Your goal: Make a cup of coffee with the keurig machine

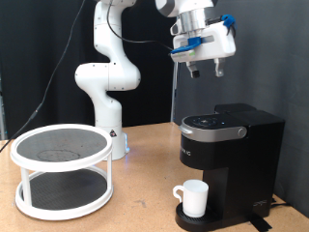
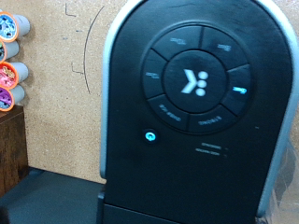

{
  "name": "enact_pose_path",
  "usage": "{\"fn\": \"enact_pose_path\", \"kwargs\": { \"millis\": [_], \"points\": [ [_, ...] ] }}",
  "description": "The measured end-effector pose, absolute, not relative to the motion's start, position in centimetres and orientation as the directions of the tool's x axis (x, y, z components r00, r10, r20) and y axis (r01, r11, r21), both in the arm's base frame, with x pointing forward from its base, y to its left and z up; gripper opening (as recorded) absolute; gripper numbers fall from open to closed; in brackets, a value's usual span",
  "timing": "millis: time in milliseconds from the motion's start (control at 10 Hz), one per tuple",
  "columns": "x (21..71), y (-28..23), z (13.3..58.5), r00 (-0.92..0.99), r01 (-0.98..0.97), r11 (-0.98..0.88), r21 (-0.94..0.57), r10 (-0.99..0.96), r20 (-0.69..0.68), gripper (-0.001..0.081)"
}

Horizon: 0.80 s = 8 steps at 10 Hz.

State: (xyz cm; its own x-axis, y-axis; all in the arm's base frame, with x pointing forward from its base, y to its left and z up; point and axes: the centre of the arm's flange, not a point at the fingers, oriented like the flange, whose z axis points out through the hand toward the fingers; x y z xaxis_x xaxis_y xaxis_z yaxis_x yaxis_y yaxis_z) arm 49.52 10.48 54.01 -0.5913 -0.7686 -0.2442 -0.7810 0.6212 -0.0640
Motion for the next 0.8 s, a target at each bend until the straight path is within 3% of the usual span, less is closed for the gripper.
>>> {"fn": "enact_pose_path", "kwargs": {
  "millis": [700,800],
  "points": [
    [50.5,10.5,51.9,-0.509,-0.857,0.513,-0.051,-0.858,-0.075,0.0725],
    [50.5,10.4,51.5,-0.509,-0.858,0.512,-0.04,-0.858,-0.065,0.0559]
  ]
}}
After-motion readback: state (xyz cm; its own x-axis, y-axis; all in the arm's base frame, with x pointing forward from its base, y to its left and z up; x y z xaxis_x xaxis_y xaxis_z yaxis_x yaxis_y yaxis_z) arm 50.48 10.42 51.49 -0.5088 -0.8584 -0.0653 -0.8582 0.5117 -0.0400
